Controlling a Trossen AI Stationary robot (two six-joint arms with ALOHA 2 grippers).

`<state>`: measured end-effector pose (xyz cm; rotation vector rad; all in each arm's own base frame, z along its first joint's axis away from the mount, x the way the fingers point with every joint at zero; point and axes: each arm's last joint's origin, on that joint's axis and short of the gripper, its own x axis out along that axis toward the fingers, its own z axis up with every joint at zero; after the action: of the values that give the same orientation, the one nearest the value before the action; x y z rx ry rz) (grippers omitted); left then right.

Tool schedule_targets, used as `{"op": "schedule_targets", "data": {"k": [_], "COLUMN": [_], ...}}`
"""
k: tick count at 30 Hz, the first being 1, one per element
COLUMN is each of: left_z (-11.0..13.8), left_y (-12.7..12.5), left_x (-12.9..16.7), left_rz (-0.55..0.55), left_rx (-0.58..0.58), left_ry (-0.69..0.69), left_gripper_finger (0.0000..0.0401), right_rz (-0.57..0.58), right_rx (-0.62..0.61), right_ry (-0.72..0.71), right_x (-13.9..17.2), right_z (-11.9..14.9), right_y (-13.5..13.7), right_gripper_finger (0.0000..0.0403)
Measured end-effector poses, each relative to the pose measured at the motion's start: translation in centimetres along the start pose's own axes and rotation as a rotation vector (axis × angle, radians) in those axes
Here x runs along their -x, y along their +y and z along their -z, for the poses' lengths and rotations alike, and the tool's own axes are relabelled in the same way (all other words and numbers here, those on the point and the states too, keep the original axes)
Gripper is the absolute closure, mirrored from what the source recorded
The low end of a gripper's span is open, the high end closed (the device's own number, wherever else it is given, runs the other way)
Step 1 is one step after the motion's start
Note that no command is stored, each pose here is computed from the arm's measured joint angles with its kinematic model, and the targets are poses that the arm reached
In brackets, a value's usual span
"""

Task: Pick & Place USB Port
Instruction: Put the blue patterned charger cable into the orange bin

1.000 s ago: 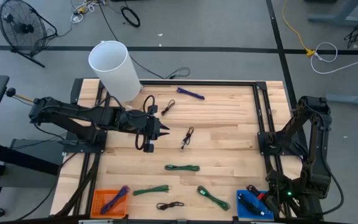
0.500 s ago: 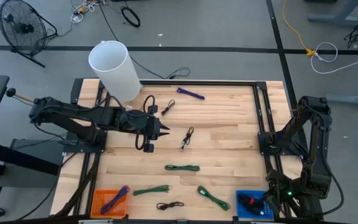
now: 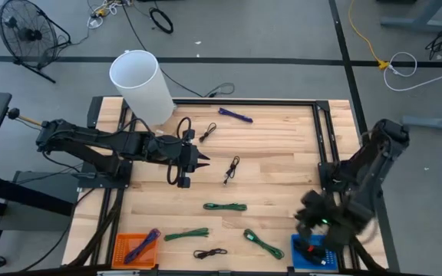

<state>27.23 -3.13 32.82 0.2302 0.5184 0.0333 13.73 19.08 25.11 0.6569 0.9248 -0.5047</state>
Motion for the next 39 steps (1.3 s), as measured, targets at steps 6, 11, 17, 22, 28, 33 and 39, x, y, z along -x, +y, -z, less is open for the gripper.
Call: {"op": "schedule_targets", "data": {"k": [6, 11, 17, 22, 28, 33, 39], "left_z": [0.0, 0.0, 0.0, 0.0, -0.1, -0.1, -0.1], "left_y": [0.0, 0.0, 0.0, 0.0, 0.0, 0.0, 0.0], "left_x": [0.0, 0.0, 0.0, 0.0, 0.0, 0.0, 0.0], "left_rz": [0.000, 0.000, 0.000, 0.000, -0.001, -0.001, -0.001], "left_rx": [0.000, 0.000, 0.000, 0.000, 0.001, 0.002, 0.002], "left_ry": [0.000, 0.000, 0.000, -0.001, -0.006, -0.009, -0.009], "left_gripper_finger": [0.0323, 0.0323, 0.0323, 0.0323, 0.0323, 0.0323, 0.0323], "right_rz": [0.086, 0.074, 0.093, 0.114, 0.147, 0.137, 0.211], "right_rx": [0.106, 0.214, 0.310, 0.306, 0.322, 0.310, 0.335], "right_ry": [-0.062, -0.136, -0.226, -0.257, -0.295, -0.287, -0.303], "right_x": [-2.9, -5.0, -6.8, -8.3, -11.4, -14.7, -17.9], "right_z": [-5.6, -10.8, -16.8, -21.2, -25.6, -28.3, -30.2], "right_y": [0.4, 0.5, -0.8, -3.1, -5.8, -8.3, -10.9], "right_gripper_finger": [0.0311, 0.0311, 0.0311, 0.0311, 0.0311, 0.0311, 0.0302]}}
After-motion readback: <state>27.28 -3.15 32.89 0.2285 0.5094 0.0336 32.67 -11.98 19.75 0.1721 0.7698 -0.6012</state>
